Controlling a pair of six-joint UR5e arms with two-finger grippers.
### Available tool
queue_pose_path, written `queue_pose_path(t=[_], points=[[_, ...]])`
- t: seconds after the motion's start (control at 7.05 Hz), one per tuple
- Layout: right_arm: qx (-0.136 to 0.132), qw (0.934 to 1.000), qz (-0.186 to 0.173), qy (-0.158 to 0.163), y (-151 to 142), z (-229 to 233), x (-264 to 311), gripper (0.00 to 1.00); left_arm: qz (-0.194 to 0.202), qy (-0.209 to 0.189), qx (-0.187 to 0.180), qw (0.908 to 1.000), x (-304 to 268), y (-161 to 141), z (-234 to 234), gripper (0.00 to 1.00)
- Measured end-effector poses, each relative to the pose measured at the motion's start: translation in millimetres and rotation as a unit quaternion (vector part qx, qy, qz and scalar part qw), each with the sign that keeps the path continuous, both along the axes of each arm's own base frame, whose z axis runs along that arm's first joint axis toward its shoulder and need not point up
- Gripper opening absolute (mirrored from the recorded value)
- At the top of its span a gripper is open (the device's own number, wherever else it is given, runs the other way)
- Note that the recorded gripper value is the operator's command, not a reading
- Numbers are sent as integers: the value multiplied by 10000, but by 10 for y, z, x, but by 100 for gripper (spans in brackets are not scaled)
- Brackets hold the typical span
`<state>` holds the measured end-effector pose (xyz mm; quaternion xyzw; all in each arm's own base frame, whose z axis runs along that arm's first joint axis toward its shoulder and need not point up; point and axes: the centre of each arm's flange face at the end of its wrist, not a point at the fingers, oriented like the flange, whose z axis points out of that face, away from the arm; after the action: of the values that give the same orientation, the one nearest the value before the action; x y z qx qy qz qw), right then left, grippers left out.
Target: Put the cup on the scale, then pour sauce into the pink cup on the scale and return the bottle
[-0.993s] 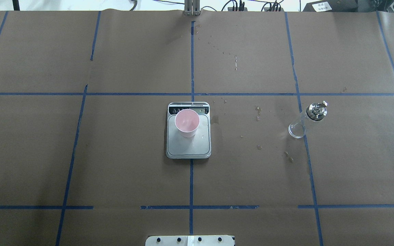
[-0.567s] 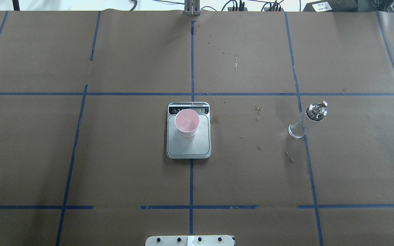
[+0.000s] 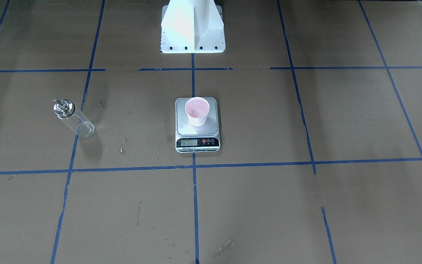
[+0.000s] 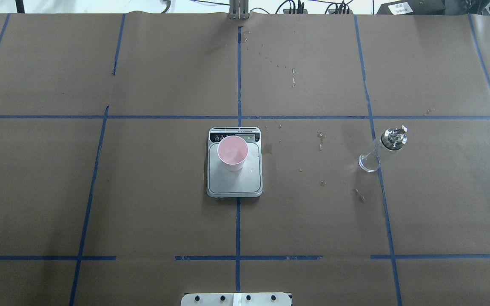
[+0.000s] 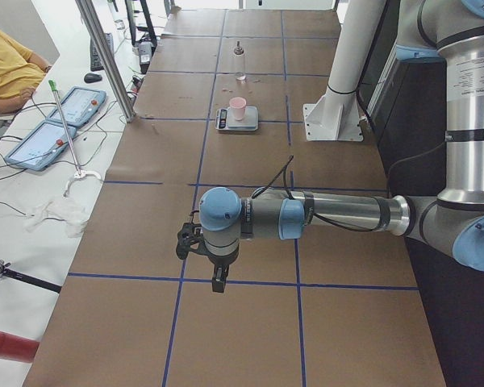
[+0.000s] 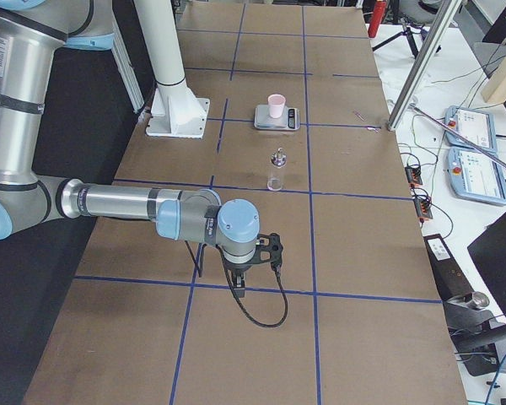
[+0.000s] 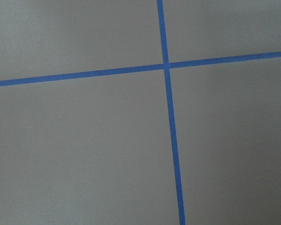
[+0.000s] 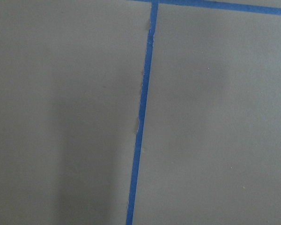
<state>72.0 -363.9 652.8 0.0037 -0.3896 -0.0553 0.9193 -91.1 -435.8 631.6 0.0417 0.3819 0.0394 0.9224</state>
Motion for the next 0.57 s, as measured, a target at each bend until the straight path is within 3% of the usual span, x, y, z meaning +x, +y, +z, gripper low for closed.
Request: queue_pose_path(t=[0.57], points=[[-14,10000,-21,4,-9,-3,-30,100,1,5,5,10000,1,0,-5,100]])
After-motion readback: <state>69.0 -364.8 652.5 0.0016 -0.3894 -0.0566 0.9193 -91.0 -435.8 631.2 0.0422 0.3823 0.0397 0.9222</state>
